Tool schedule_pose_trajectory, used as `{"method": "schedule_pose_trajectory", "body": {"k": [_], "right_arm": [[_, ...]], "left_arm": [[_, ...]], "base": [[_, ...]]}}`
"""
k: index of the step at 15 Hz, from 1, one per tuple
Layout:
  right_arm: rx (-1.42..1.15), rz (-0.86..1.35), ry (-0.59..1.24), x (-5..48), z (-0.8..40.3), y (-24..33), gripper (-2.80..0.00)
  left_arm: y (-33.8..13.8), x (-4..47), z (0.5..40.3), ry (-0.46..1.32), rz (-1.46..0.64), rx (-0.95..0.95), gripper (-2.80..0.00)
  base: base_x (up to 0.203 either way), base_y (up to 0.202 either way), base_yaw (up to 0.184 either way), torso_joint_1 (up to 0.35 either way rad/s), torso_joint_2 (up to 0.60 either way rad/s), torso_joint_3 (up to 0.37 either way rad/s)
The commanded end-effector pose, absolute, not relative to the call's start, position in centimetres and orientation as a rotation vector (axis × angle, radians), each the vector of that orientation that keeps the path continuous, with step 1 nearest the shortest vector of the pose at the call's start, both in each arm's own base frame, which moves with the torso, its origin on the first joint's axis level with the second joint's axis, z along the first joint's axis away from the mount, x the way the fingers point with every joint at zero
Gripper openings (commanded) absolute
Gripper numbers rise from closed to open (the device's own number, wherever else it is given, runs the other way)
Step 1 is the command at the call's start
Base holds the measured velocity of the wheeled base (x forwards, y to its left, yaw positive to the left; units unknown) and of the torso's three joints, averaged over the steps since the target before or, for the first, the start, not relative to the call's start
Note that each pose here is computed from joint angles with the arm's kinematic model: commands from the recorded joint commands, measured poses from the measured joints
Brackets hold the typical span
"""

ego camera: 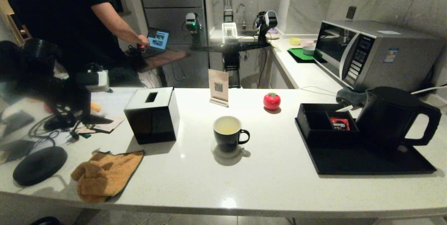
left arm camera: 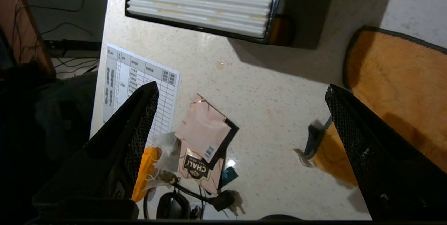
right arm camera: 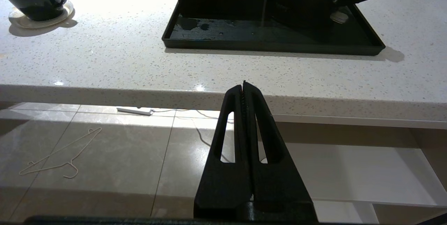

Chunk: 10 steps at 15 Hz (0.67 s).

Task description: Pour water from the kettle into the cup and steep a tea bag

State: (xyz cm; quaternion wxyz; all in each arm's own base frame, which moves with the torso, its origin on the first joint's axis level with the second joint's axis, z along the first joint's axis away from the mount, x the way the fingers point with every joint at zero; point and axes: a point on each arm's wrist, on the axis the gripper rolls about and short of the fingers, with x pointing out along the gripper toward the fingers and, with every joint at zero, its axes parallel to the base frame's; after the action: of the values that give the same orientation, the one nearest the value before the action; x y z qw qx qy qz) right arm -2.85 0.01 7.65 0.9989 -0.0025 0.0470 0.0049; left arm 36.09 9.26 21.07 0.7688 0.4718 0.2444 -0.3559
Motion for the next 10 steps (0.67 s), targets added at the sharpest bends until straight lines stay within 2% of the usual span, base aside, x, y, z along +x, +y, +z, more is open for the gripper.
{"method": "schedule_pose_trajectory", "body": {"k": [1, 5, 10], "right_arm": [[-0.006, 0.011, 0.097, -2.8, 7.6, 0.0, -2.8], [-0.004, 0.011, 0.097, -2.8, 7.6, 0.0, -2.8], [-0.006, 0.011, 0.097, -2.8, 7.6, 0.0, -2.8]], "left_arm": [[9.3, 36.3, 20.8, 0.532, -0.781, 1.025, 0.0], [9.2, 36.2, 21.2, 0.512, -0.781, 1.015, 0.0], [8.2, 36.1, 22.9, 0.412, -0.766, 0.894, 0.0]], "base": [[0.0, 0.0, 0.0, 0.0, 0.0, 0.0], [0.0, 0.0, 0.0, 0.0, 0.0, 0.0], [0.0, 0.0, 0.0, 0.0, 0.0, 0.0]]}}
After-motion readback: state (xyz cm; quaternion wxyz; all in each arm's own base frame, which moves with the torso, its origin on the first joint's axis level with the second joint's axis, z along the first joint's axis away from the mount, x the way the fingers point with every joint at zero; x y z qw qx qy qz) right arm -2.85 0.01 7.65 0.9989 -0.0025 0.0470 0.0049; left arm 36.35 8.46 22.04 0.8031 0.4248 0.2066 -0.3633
